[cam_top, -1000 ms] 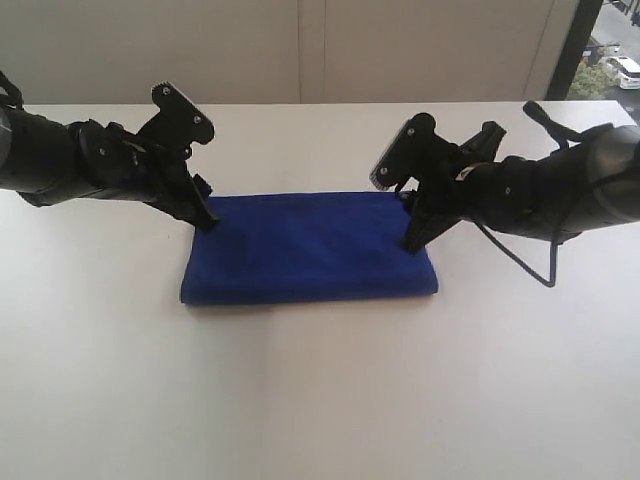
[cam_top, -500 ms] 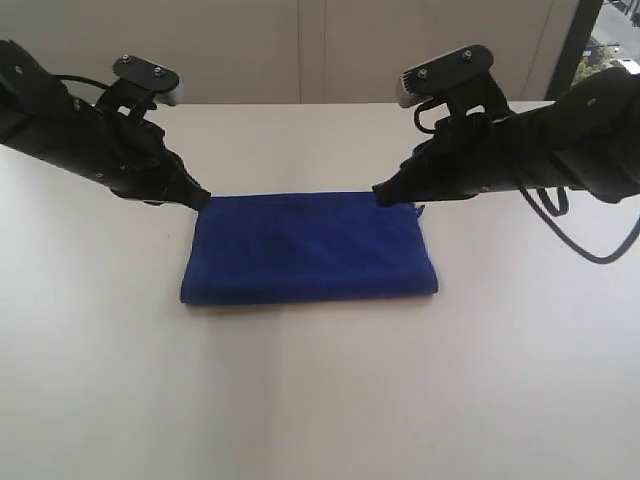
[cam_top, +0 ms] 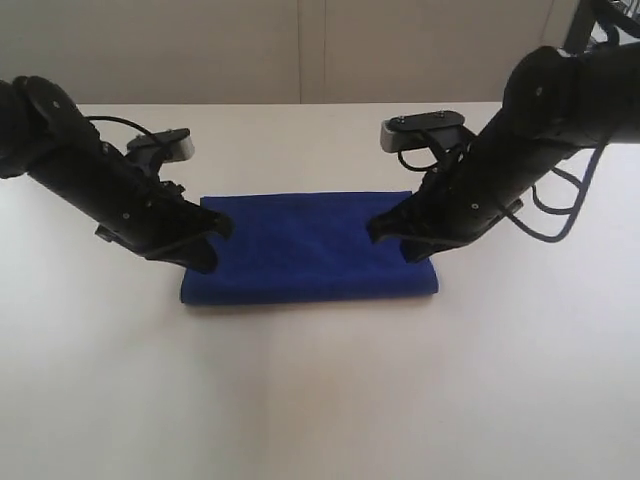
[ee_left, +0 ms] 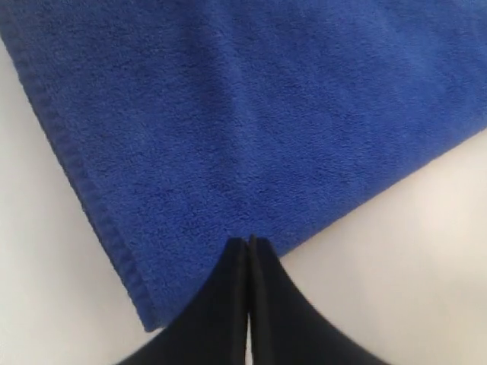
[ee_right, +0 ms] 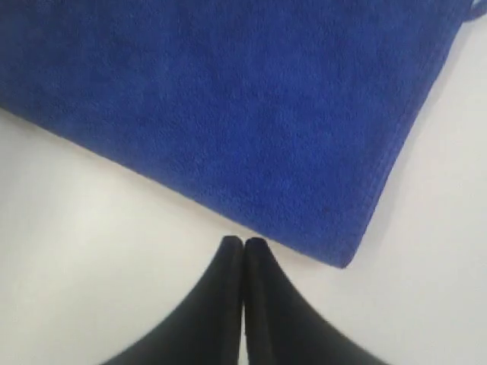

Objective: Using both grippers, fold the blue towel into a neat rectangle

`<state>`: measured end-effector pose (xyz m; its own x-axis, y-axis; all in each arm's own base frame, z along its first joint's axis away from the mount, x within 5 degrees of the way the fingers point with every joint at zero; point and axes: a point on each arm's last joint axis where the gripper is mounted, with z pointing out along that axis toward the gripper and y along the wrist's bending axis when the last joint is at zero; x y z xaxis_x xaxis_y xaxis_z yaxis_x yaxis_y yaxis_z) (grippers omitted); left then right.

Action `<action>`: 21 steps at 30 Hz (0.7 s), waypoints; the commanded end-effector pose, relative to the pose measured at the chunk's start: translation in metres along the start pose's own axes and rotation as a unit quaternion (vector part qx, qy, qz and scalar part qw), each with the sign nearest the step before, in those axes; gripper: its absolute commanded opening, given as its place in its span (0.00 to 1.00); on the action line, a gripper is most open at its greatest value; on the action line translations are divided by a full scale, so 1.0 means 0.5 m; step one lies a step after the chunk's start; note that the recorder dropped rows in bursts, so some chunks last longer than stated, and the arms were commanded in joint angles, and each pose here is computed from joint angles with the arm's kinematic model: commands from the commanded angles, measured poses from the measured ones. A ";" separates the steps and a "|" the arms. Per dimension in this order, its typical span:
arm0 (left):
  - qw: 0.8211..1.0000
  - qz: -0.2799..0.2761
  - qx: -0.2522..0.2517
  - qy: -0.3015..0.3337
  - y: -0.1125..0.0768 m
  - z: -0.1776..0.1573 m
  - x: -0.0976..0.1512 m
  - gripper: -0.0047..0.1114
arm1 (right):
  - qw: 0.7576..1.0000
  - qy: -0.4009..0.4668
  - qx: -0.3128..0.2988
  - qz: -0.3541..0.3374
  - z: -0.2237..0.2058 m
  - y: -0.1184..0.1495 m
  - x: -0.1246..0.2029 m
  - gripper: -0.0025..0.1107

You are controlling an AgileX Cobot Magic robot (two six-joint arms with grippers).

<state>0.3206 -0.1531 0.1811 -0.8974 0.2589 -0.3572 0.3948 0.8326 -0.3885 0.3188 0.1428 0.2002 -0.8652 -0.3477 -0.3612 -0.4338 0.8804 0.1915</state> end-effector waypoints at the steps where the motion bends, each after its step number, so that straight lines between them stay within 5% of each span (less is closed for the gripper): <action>1: 1.000 -0.017 -0.006 0.004 0.009 0.030 0.001 0.04 | 1.000 -0.014 0.015 0.006 0.020 -0.016 -0.016 0.02; 21: 0.999 -0.006 -0.025 0.037 0.034 0.070 0.015 0.04 | 0.998 0.028 0.043 0.032 0.124 -0.049 0.001 0.02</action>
<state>0.3323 -0.1527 0.1447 -0.9082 0.2537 -0.3328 0.3655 0.8682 -0.3356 0.3425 0.1442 0.1373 -0.9018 -0.3099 -0.3011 -0.3624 0.9220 0.1365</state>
